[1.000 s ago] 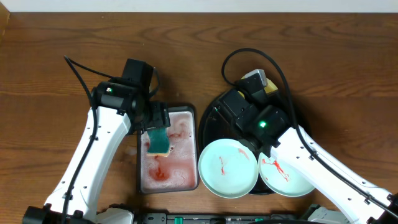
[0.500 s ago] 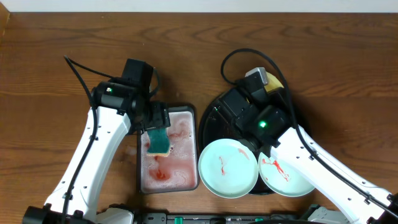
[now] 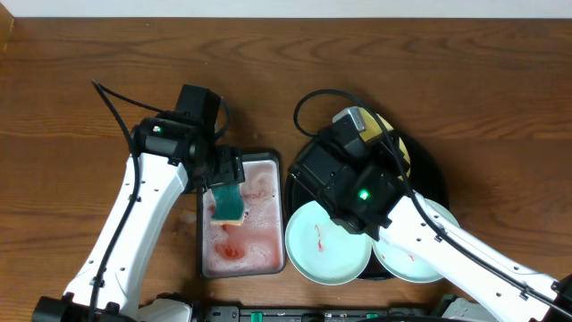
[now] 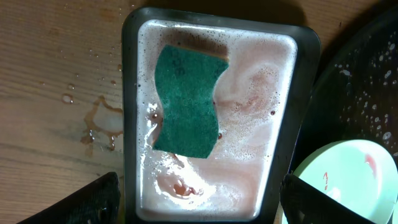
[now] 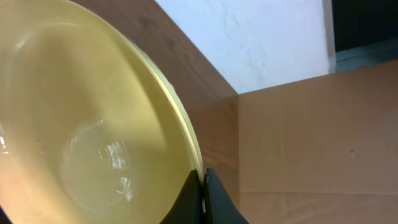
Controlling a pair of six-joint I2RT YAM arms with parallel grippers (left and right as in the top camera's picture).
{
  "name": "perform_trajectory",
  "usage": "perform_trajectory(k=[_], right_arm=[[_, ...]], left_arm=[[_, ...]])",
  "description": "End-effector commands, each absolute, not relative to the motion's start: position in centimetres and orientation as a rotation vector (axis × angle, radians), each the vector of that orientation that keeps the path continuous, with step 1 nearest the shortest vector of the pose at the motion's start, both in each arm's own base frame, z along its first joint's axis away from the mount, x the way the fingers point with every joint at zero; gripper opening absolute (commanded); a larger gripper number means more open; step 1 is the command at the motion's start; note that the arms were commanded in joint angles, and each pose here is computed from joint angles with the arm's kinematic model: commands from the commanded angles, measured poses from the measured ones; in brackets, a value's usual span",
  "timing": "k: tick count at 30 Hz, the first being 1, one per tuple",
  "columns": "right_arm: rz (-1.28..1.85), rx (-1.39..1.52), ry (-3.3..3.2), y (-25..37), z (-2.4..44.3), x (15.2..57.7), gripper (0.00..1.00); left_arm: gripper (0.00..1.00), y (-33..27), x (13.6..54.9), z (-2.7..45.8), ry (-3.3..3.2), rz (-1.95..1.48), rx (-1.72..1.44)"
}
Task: Clean dirty plates on tray and stack at the side
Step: 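Lift the yellow plate upright with the right gripper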
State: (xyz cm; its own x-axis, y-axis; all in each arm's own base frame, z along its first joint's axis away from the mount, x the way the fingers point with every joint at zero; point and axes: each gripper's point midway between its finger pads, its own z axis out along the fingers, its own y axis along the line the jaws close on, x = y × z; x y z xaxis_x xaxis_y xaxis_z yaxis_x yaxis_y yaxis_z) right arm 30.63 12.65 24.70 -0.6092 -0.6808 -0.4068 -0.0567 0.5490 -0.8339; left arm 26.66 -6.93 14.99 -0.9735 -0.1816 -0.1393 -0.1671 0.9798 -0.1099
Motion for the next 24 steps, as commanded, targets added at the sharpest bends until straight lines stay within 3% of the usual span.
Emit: perform_trajectory(k=[1,13,24], right_arm=[[-1.120,-0.557,1.964,12.2,26.4,30.5,0.01],[-1.064,-0.502,1.991,12.2,26.0,30.6,0.01],[-0.284,-0.134,2.633,8.3,17.2,32.5,0.01]], left_arm=[[0.82,-6.7,26.7,15.0,2.975,-0.133,-0.258],[0.83,-6.7,26.7,15.0,2.975,-0.133,-0.258],[0.83,-6.7,26.7,15.0,2.974,-0.133,-0.258]])
